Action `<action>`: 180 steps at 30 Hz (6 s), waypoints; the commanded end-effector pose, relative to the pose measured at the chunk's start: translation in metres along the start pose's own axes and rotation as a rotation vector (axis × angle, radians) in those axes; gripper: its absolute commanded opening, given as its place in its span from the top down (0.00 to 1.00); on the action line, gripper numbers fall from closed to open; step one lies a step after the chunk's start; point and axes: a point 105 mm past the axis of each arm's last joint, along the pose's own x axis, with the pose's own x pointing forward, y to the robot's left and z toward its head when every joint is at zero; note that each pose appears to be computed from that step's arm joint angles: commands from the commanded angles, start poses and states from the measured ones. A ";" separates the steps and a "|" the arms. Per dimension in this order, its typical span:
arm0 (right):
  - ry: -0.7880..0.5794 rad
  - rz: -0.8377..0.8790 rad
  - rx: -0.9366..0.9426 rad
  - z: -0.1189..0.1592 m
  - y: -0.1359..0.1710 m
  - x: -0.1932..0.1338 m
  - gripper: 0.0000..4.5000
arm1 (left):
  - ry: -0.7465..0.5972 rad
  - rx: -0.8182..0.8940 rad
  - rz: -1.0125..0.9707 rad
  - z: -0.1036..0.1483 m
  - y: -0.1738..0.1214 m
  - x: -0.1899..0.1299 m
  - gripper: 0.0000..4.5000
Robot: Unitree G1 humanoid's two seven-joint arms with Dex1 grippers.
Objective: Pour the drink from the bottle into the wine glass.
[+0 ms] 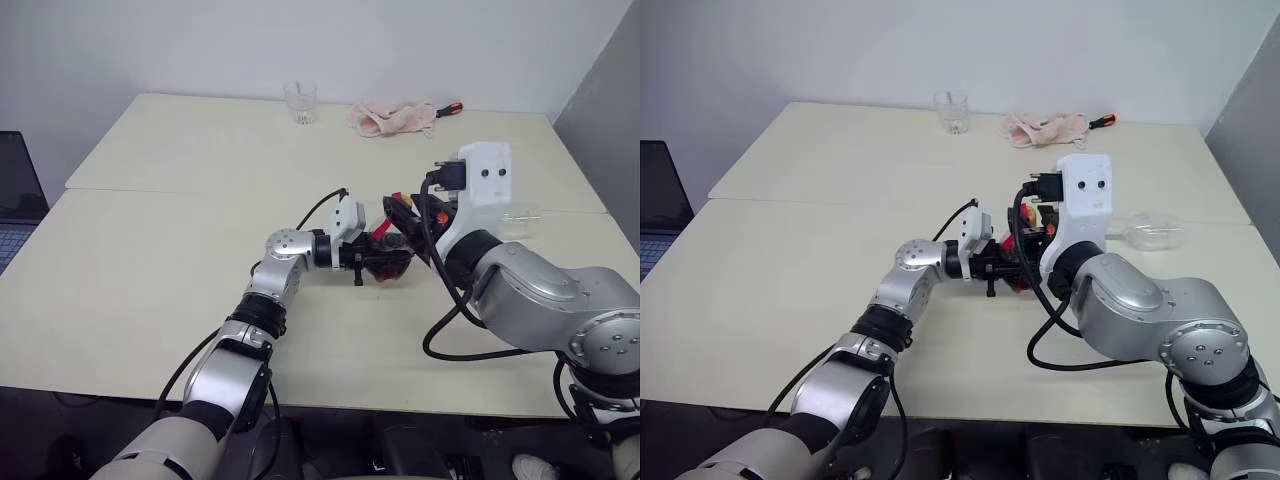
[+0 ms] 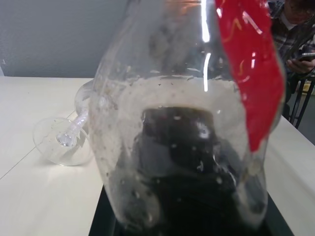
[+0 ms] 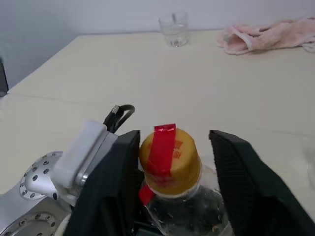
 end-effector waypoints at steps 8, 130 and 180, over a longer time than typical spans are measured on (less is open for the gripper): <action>-0.069 0.103 -0.170 0.020 -0.019 0.003 0.73 | -0.049 0.085 0.011 0.025 0.005 0.002 0.77; -0.136 0.146 -0.044 0.008 -0.034 -0.001 0.00 | -0.023 0.077 0.073 0.022 0.020 -0.007 0.78; -0.033 0.420 -0.063 -0.019 -0.016 -0.020 0.00 | -0.034 0.084 0.081 0.025 0.020 -0.007 0.78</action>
